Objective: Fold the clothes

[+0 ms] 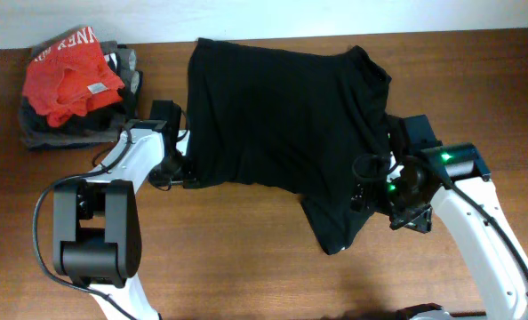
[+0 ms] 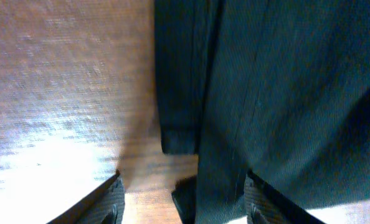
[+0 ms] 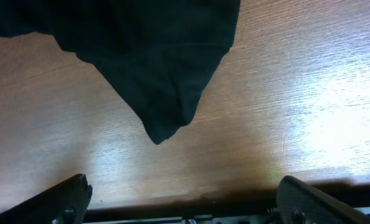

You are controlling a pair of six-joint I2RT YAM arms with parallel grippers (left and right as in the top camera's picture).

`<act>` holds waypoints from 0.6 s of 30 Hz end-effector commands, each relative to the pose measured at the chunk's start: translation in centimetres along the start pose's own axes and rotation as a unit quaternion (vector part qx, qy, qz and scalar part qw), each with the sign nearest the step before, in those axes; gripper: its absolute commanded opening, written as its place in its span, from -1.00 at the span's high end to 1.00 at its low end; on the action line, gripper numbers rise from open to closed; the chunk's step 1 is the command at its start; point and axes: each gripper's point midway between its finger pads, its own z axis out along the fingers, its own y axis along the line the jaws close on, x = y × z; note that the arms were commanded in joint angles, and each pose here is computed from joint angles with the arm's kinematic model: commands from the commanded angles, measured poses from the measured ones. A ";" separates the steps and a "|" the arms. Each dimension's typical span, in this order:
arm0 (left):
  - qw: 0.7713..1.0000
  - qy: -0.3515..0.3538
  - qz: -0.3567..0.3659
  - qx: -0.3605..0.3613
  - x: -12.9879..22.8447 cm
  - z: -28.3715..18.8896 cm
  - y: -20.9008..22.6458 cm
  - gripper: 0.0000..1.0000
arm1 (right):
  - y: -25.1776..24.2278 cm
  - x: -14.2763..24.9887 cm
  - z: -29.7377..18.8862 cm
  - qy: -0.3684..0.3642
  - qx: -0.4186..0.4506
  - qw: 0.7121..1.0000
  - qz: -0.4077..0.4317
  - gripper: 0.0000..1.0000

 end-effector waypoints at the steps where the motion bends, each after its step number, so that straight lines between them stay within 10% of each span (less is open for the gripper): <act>1: 1.000 -0.007 0.001 0.005 0.1 0.8 -0.1 -0.18 | 0.1 0.1 -0.1 -0.006 0.002 1.000 0.000 -0.99; 8: 1.000 0.000 -0.012 0.003 0.7 1.2 0.0 0.95 | -0.1 0.4 -0.1 -0.001 0.005 1.000 0.001 -0.99; 18: 0.996 -0.045 -0.081 -0.015 -0.8 -6.7 4.1 0.99 | -0.2 1.8 0.6 0.023 0.016 1.000 -0.010 -0.98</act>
